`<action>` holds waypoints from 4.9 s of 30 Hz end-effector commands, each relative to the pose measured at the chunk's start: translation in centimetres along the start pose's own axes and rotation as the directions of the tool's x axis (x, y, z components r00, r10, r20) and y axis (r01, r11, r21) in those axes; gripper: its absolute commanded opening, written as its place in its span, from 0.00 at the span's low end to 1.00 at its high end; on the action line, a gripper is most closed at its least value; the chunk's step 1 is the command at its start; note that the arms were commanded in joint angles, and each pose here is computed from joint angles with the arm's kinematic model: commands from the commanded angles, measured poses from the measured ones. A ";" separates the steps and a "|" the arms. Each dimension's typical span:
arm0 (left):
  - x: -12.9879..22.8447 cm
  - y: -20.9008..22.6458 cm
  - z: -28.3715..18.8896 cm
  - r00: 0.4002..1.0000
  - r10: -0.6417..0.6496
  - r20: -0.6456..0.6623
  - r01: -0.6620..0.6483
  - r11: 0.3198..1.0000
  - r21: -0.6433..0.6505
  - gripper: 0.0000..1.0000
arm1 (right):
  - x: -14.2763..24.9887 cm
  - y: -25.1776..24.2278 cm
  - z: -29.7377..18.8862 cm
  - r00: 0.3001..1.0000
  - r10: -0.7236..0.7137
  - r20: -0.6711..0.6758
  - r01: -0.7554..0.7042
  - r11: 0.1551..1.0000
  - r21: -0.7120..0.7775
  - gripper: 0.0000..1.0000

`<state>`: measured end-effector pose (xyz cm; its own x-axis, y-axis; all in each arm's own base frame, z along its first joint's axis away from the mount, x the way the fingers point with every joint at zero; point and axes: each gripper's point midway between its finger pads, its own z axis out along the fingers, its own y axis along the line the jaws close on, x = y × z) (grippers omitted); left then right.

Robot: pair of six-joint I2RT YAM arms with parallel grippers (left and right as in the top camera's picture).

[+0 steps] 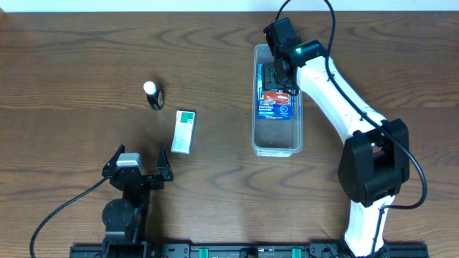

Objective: Pack container

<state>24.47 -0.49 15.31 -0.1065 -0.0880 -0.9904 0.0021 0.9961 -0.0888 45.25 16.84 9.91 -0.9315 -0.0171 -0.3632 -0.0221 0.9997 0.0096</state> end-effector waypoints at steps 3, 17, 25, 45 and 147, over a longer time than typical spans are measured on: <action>1.6 0.5 0.1 0.999 0.007 -0.048 -0.008 1.000 -0.021 0.98 | -0.4 -0.3 0.3 0.999 0.032 0.016 -0.032 0.999 0.023 0.66; 1.6 0.5 0.1 0.999 0.007 -0.048 -0.008 1.000 -0.021 0.98 | -0.6 -0.1 0.3 0.999 0.031 0.023 -0.032 0.999 0.011 0.70; 1.6 0.5 0.1 0.999 0.007 -0.048 -0.008 1.000 -0.021 0.98 | -2.4 1.1 -1.5 0.997 0.034 0.075 -0.029 0.998 -0.062 0.73; 1.6 0.5 0.1 0.999 0.007 -0.048 -0.008 1.000 -0.021 0.98 | -3.6 -20.4 -11.4 0.916 0.367 0.160 -0.384 0.918 0.098 0.99; 6.1 -6.3 7.3 0.390 0.047 -0.920 -0.136 0.991 -0.007 0.98 | 2.2 -30.3 -9.8 0.831 0.549 0.087 -0.551 0.795 0.253 0.99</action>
<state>29.77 -7.56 9.04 -0.9618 0.0355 -0.2714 0.0312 0.9993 0.0201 40.57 -13.36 18.32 -0.7512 0.5357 -0.3857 0.5852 0.8108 -0.0136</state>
